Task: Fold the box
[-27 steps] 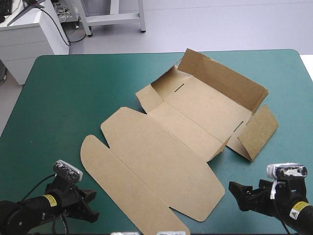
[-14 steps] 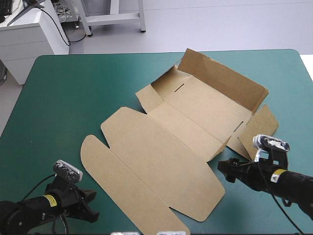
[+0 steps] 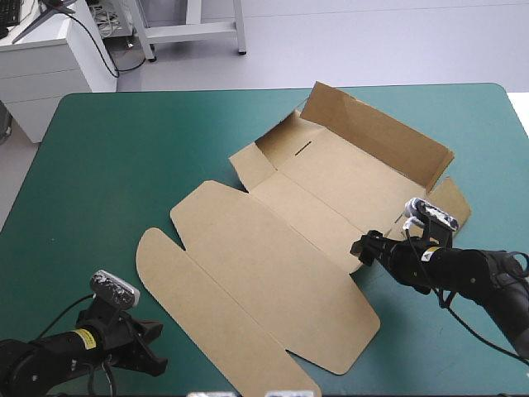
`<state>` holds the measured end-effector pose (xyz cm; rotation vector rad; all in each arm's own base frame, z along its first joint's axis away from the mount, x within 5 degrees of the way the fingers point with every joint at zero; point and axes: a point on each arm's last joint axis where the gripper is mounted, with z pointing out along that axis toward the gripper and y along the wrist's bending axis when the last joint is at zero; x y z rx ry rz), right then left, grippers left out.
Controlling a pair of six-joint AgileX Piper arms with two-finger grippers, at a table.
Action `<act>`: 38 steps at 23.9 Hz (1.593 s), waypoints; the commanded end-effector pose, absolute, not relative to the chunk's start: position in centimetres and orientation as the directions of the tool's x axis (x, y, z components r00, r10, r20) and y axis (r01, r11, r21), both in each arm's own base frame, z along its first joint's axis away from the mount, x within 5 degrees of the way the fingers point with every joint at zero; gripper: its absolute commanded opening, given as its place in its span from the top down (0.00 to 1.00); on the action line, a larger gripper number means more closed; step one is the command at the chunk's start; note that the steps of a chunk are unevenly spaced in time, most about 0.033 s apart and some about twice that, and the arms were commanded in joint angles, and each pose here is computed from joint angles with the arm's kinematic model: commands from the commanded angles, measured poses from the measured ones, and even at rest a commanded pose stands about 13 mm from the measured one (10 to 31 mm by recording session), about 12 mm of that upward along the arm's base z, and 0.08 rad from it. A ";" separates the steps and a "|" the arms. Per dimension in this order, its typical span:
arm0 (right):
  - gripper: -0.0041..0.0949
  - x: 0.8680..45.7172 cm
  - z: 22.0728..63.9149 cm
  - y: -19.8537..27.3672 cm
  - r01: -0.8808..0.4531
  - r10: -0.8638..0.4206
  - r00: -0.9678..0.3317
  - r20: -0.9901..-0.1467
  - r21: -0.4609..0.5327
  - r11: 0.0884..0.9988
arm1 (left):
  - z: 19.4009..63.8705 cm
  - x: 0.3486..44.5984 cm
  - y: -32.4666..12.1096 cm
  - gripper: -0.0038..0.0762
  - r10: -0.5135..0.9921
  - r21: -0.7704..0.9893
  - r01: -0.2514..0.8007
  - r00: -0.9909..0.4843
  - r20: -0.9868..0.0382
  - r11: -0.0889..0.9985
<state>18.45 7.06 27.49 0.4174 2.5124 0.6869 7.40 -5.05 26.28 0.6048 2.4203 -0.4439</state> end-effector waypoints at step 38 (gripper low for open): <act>0.98 24.4 24.6 8.3 -0.029 0.166 -0.873 -0.458 0.389 0.921 | 27.3 7.7 -5.3 0.96 0.278 -0.183 0.513 -0.691 -0.667 0.839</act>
